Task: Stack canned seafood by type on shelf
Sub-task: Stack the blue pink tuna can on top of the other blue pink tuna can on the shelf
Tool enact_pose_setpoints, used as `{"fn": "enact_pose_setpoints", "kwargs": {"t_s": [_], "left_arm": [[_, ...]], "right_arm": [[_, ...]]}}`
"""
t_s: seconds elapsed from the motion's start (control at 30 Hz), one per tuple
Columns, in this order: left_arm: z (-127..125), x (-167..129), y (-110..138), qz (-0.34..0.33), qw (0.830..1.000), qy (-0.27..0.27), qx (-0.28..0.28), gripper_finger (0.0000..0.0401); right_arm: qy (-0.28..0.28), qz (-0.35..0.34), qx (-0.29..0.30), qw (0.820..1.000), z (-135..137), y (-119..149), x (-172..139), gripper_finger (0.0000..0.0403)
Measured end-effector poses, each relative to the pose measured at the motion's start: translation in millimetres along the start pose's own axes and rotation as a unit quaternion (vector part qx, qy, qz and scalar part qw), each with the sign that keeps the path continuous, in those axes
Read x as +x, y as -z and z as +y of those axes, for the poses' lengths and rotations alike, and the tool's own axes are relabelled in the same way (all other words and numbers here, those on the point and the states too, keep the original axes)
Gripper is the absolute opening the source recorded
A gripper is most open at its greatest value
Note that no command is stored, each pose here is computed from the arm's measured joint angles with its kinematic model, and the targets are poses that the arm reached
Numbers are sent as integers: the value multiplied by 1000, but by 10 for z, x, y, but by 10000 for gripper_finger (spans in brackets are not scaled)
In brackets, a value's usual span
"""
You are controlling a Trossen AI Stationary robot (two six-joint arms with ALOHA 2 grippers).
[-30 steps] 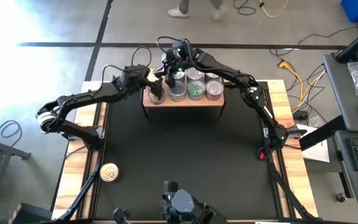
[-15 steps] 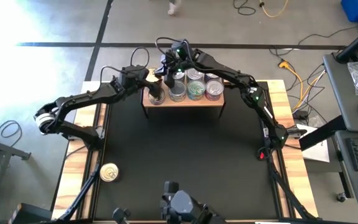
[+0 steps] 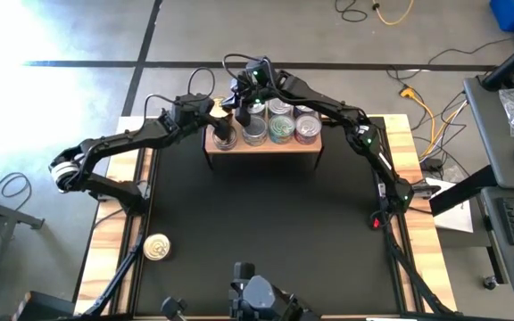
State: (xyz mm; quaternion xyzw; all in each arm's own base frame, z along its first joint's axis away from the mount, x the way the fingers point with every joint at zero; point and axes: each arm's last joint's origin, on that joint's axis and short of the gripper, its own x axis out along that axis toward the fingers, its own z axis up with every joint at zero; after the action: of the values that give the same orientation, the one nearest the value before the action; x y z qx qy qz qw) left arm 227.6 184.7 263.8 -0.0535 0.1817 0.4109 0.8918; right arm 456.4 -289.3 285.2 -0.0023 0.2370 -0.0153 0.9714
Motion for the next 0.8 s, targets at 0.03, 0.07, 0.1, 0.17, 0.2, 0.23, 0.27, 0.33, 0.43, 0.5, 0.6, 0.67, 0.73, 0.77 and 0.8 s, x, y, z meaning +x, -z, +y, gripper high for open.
{"fn": "enact_pose_setpoints", "kwargs": {"t_s": [0.03,0.07,0.1,0.17,0.2,0.23,0.27,0.33,0.43,0.5,0.6,0.67,0.73,0.77,0.8], "left_arm": [[0,0,0,0,1000,0,-2,395],[0,0,1,0,1000,-1,-3,392],[0,5,4,1,1000,-1,-4,388],[3,9,4,1,1000,-2,-6,383],[3,9,3,1,1000,-2,-4,383],[3,9,3,1,1000,1,2,385],[1,10,0,-1,1000,11,12,390],[-3,13,-5,-4,999,28,25,395],[4,14,-7,-5,999,27,26,391],[18,14,-7,-4,999,27,26,394],[29,3,-13,-4,999,29,27,396],[29,-13,-16,-3,999,34,31,396],[30,-23,-14,-1,998,46,31,398],[30,-28,-15,-1,998,46,31,398],[31,-29,-13,1,998,46,31,397]], "right_arm": [[0,0,0,1000,0,0,0,12],[0,0,0,1000,2,-1,1,12],[0,0,0,1000,2,-1,1,12],[0,0,-3,1000,2,1,2,12],[1,0,-4,1000,1,0,2,12],[3,2,-4,1000,2,2,2,12],[4,3,-4,1000,4,1,1,12],[5,4,-3,1000,4,4,1,12],[5,5,-3,1000,5,5,0,12],[6,5,-4,1000,4,3,0,12],[6,5,-9,1000,4,5,0,12],[6,6,-9,1000,5,5,0,12],[5,7,-10,1000,9,6,2,12],[7,8,-10,1000,9,7,2,12],[9,9,-10,1000,9,8,2,12]]}}
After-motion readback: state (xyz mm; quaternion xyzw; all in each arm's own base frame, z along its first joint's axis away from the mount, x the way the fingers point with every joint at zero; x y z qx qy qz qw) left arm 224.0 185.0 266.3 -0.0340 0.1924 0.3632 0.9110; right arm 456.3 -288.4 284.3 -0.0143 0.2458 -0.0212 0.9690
